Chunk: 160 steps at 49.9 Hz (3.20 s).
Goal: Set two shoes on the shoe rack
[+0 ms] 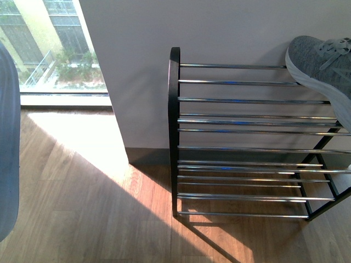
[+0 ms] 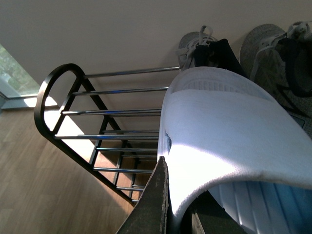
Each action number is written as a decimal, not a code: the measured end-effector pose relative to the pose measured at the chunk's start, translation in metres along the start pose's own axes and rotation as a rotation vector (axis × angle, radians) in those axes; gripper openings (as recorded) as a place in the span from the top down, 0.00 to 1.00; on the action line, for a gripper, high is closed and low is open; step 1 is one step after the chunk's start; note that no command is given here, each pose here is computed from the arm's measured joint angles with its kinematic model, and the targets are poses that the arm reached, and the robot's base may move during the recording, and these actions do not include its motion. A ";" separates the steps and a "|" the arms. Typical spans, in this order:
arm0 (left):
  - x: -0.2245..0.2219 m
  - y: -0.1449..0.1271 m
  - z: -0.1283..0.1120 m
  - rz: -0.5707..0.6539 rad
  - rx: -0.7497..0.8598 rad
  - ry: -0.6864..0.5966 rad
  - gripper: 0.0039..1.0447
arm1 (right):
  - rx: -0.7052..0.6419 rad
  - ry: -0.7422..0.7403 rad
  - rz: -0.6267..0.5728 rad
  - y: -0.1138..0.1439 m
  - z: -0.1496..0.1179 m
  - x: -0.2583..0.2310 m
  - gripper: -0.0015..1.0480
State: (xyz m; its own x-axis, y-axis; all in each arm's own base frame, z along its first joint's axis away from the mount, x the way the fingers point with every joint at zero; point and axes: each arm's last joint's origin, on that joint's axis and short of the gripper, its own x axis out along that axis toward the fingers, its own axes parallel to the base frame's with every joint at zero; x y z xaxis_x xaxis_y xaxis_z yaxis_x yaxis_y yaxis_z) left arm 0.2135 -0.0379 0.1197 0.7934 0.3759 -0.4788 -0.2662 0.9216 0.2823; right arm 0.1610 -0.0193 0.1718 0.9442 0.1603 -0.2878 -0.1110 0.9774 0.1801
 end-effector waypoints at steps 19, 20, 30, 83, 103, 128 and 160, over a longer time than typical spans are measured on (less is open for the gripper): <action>0.000 0.000 0.000 0.000 0.000 0.000 0.99 | -0.003 -0.008 0.020 0.000 0.000 0.000 0.98; 0.000 0.000 0.000 0.000 0.000 0.000 0.99 | -0.006 -0.019 0.041 0.000 0.000 0.000 0.98; 0.000 0.000 0.000 0.000 0.000 0.000 0.99 | -0.040 -0.077 0.214 0.034 0.029 0.012 0.98; 0.000 0.000 0.000 0.000 0.000 0.000 0.99 | 0.142 0.171 -0.154 0.078 -0.011 0.275 0.98; 0.000 0.000 0.000 0.000 0.000 0.000 0.99 | -0.025 0.088 -0.172 0.084 -0.033 0.284 0.91; 0.000 0.000 0.000 0.000 0.000 0.000 0.99 | -0.046 0.037 -0.006 0.074 0.008 0.206 0.08; 0.000 0.000 0.000 0.000 0.000 0.000 0.99 | -0.002 -0.078 0.077 0.042 0.054 0.118 0.09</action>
State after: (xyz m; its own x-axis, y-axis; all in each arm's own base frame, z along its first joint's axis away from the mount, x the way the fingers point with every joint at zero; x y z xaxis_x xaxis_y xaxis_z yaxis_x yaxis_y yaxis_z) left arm 0.2134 -0.0378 0.1196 0.7932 0.3759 -0.4791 -0.2661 0.9216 0.2825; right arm 0.2848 0.0332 0.1958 0.9542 0.2233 -0.1991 -0.1843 0.9630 0.1967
